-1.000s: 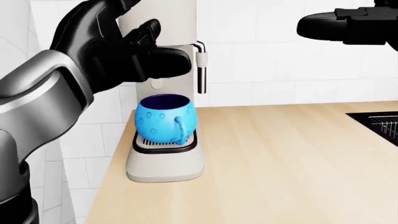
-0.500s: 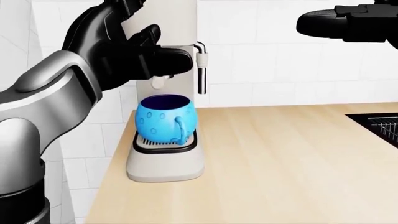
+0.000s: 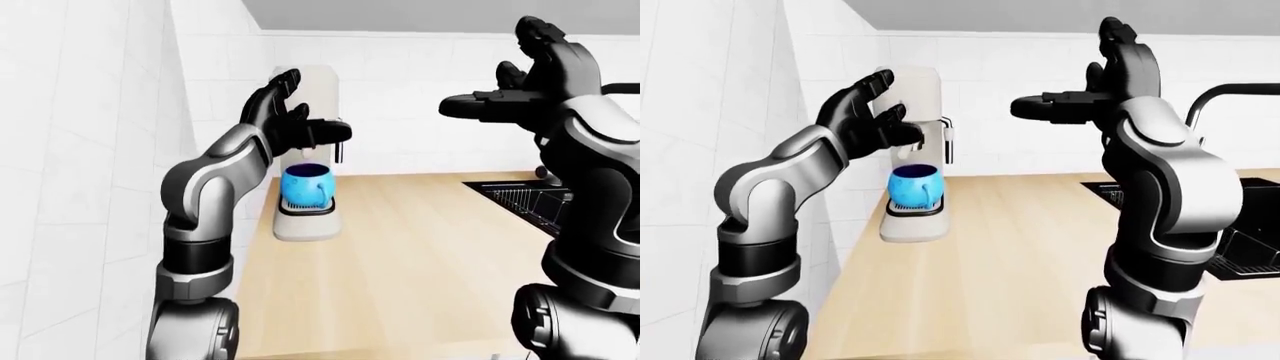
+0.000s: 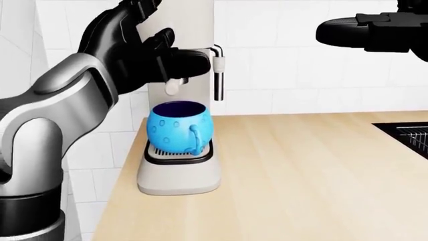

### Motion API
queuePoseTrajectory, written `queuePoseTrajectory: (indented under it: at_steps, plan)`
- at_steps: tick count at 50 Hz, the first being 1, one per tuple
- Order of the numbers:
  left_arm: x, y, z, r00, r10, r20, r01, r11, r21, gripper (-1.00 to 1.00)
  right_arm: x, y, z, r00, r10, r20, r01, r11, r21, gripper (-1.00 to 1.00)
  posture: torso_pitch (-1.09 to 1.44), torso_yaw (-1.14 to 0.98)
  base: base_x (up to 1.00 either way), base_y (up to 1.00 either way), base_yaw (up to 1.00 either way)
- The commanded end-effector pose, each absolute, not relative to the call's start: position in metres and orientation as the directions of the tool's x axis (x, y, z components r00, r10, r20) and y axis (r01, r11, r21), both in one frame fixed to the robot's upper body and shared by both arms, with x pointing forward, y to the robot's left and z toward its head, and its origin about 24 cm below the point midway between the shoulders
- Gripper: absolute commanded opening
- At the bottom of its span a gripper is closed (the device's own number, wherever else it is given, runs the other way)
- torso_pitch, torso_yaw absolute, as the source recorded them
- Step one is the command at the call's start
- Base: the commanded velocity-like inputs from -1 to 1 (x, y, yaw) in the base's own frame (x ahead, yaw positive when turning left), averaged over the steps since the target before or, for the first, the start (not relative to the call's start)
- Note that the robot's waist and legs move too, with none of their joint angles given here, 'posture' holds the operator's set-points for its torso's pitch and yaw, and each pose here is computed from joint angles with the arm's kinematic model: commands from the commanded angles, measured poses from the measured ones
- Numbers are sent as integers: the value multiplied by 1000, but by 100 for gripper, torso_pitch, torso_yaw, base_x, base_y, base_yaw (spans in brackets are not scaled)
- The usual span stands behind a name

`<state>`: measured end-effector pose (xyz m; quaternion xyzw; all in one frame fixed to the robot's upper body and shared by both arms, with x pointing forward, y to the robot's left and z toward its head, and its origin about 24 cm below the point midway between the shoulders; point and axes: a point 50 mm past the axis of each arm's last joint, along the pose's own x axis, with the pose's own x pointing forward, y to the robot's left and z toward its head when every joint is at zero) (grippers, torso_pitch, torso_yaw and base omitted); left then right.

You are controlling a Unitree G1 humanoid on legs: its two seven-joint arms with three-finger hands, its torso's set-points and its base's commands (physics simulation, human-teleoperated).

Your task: Press the button on the coffee machine to serve coffee.

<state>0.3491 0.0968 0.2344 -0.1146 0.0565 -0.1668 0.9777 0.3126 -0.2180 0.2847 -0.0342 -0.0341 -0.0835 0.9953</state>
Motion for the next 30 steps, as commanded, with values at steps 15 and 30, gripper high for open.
queuePoseTrajectory:
  at_steps: [15,30]
  plan:
    - [356,98,257,946,-323,24,319,916,-244,100,309,-215,297,977,-157,147,166,985,-53,100,-69,0,0,0,0]
    - [368,97,254,950,-311,17,306,921,-242,100,311,-214,299,977,-152,149,162,986,-51,100,-69,0,0,0,0]
